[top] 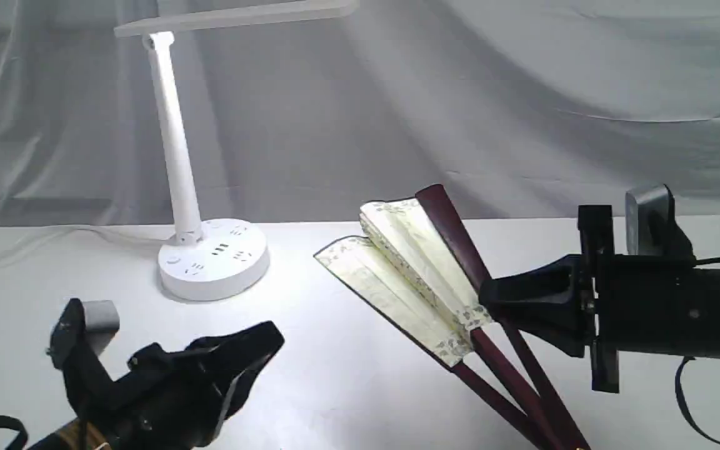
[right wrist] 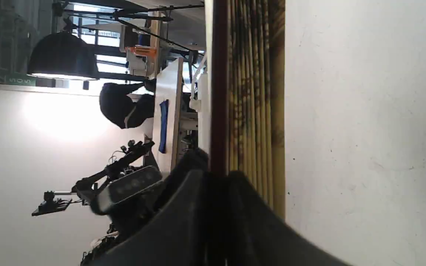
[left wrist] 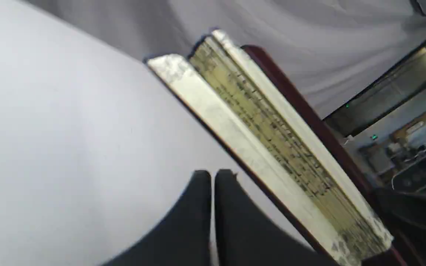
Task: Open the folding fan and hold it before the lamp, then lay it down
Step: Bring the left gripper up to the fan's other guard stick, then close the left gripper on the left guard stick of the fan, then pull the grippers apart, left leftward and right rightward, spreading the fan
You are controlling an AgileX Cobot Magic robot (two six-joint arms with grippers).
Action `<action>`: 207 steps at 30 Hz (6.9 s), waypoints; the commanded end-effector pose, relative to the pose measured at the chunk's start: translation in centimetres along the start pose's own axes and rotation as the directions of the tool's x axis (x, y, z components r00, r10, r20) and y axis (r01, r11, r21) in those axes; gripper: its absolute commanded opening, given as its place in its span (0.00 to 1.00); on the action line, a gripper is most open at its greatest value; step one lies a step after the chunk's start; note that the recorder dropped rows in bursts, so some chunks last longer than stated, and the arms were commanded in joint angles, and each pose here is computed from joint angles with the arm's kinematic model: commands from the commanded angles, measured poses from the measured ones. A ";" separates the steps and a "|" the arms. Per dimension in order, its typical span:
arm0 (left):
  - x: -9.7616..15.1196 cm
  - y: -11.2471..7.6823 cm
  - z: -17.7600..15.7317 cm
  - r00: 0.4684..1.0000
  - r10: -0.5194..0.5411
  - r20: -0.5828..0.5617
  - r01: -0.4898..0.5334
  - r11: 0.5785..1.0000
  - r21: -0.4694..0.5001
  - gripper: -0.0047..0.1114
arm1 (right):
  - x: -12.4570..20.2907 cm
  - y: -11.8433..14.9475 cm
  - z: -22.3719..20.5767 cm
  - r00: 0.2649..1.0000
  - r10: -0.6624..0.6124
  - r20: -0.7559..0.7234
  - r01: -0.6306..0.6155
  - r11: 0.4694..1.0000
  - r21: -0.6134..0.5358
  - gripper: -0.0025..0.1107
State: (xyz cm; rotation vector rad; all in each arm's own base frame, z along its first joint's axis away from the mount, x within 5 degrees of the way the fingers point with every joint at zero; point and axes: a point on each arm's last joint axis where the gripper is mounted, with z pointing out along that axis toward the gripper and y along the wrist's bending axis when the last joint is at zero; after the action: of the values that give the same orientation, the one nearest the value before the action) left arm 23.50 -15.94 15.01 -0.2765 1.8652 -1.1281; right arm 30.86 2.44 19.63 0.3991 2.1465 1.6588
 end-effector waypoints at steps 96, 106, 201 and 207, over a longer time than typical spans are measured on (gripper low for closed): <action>2.6 -0.9 10.3 0.662 -0.650 -0.374 0.729 0.674 0.119 0.04 | 0.5 0.1 -0.1 0.993 -0.109 -0.042 0.109 0.994 0.003 0.13; 3.1 -1.1 10.1 0.666 -0.607 -0.433 0.706 0.700 0.106 0.04 | 0.6 0.1 -0.1 0.992 -0.113 -0.051 0.113 0.994 0.007 0.20; -2.6 -0.5 12.2 0.672 -0.729 0.133 0.662 0.671 0.334 0.04 | -4.2 -2.5 -8.7 0.933 -0.024 0.360 -0.009 0.996 0.088 0.02; -2.9 -0.1 12.1 0.670 -0.716 0.195 0.642 0.691 0.332 0.04 | -4.3 -2.5 -9.9 0.926 -0.016 0.378 -0.006 0.998 0.058 0.02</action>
State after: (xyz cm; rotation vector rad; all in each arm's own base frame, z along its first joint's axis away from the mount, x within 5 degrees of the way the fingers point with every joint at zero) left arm 34.13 -22.57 13.55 -0.9587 1.4919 -1.6716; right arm 30.49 -8.62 20.20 0.7415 1.8430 1.4198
